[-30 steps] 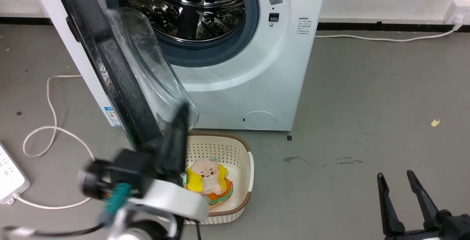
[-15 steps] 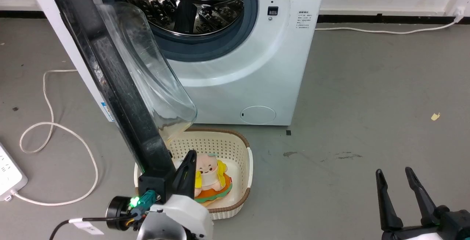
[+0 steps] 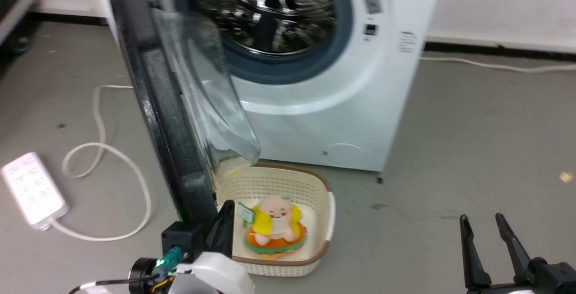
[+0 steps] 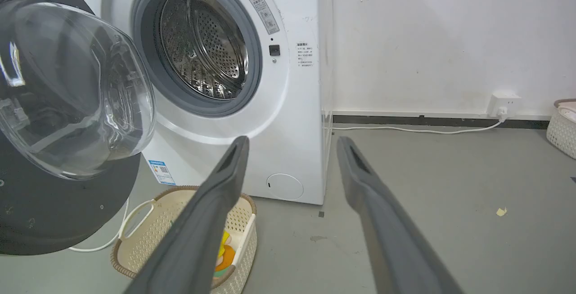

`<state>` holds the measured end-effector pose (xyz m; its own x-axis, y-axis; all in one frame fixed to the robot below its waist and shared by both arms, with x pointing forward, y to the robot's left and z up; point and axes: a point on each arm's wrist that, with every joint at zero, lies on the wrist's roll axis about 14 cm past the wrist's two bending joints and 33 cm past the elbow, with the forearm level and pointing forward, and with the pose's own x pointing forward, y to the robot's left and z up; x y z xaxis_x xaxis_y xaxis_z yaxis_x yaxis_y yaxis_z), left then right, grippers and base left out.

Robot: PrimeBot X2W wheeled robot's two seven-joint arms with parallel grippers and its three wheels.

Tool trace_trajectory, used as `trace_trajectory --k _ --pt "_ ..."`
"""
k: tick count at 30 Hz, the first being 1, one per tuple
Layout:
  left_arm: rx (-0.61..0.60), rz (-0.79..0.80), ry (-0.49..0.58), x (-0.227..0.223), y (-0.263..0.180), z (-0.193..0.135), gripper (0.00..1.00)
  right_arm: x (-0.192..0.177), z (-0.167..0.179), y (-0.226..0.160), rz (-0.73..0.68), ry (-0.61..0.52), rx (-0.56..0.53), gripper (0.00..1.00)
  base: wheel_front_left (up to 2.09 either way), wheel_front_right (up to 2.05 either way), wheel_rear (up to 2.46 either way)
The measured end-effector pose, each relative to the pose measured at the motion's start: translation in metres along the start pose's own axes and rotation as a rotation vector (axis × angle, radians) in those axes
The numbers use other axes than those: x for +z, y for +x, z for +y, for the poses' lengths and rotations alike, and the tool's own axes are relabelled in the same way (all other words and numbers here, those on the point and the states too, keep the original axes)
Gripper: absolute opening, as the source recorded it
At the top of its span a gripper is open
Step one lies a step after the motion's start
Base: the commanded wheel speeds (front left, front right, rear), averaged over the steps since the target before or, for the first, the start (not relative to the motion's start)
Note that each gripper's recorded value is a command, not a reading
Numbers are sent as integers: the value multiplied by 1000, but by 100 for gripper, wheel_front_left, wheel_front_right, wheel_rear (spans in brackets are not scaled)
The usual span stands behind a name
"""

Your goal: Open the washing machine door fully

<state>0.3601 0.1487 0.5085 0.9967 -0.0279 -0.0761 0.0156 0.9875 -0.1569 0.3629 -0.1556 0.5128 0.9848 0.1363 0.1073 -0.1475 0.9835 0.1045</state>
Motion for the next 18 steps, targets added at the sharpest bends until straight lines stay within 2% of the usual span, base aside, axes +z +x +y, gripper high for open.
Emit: trace_trajectory --k 13,18 --pt "301 -71 2 19 -57 105 0 -12 94 27 29 35 290 100 0 0 0" --pt "373 -60 58 26 -64 145 0 -26 124 37 69 34 385 100 0 0 0"
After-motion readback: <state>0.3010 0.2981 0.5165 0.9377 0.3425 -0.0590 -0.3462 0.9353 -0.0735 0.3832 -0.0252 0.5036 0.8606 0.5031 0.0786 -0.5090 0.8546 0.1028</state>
